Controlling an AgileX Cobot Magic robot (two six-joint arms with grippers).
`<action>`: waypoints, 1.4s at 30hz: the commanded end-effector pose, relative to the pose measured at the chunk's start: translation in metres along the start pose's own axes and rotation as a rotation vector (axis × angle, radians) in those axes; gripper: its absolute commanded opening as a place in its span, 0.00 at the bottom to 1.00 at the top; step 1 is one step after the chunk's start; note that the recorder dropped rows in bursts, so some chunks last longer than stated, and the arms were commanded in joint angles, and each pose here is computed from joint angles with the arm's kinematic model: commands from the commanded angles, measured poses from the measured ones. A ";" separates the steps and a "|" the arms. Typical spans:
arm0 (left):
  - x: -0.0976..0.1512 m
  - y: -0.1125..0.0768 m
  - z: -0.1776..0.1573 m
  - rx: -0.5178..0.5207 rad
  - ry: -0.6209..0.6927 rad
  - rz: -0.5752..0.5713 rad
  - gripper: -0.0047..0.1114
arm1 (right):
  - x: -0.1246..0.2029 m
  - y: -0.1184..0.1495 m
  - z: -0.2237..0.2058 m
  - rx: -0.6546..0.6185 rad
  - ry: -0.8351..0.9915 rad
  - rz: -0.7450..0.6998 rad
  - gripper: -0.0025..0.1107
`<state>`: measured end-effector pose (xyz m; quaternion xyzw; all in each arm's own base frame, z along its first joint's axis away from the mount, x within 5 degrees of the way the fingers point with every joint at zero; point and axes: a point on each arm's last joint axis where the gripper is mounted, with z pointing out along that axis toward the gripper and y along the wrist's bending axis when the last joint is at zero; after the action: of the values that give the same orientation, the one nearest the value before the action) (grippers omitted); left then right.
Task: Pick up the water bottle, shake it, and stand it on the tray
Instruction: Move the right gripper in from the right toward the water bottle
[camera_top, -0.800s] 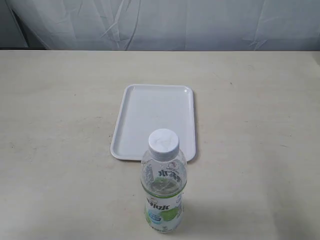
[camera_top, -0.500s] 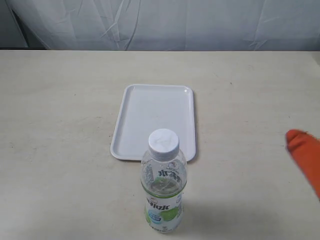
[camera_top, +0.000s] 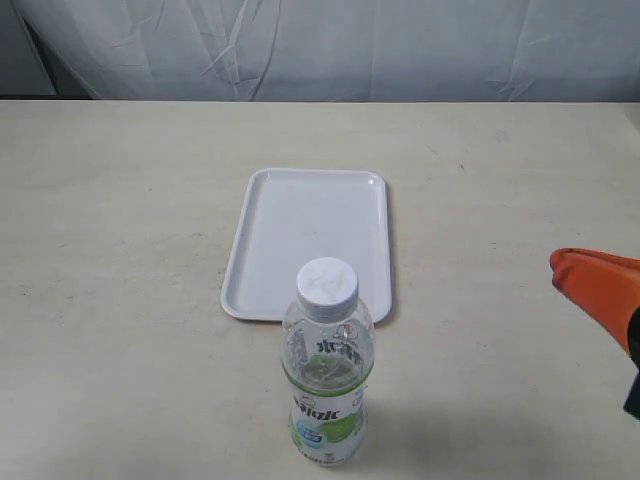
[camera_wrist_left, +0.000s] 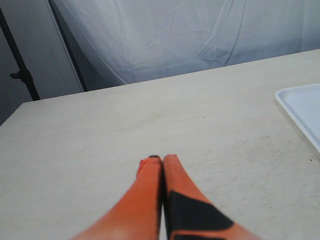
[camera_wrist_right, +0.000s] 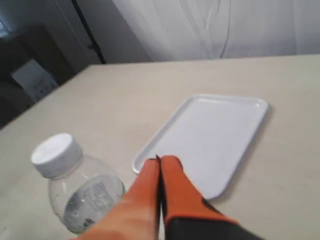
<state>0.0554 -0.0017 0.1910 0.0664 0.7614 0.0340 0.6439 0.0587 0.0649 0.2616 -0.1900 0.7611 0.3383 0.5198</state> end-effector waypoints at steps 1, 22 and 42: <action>0.000 0.000 0.000 0.000 -0.010 -0.003 0.04 | -0.007 -0.015 0.013 0.019 0.253 -0.007 0.02; 0.000 0.000 0.000 0.000 -0.010 -0.003 0.04 | -0.009 -0.041 0.036 0.059 0.537 0.184 0.02; 0.000 0.000 0.000 0.000 -0.010 -0.003 0.04 | -0.011 -0.047 0.124 0.240 0.352 -0.287 0.02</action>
<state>0.0554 -0.0017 0.1910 0.0664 0.7614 0.0340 0.6439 0.1786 0.1059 0.2232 -0.2332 0.8707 0.1374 0.4107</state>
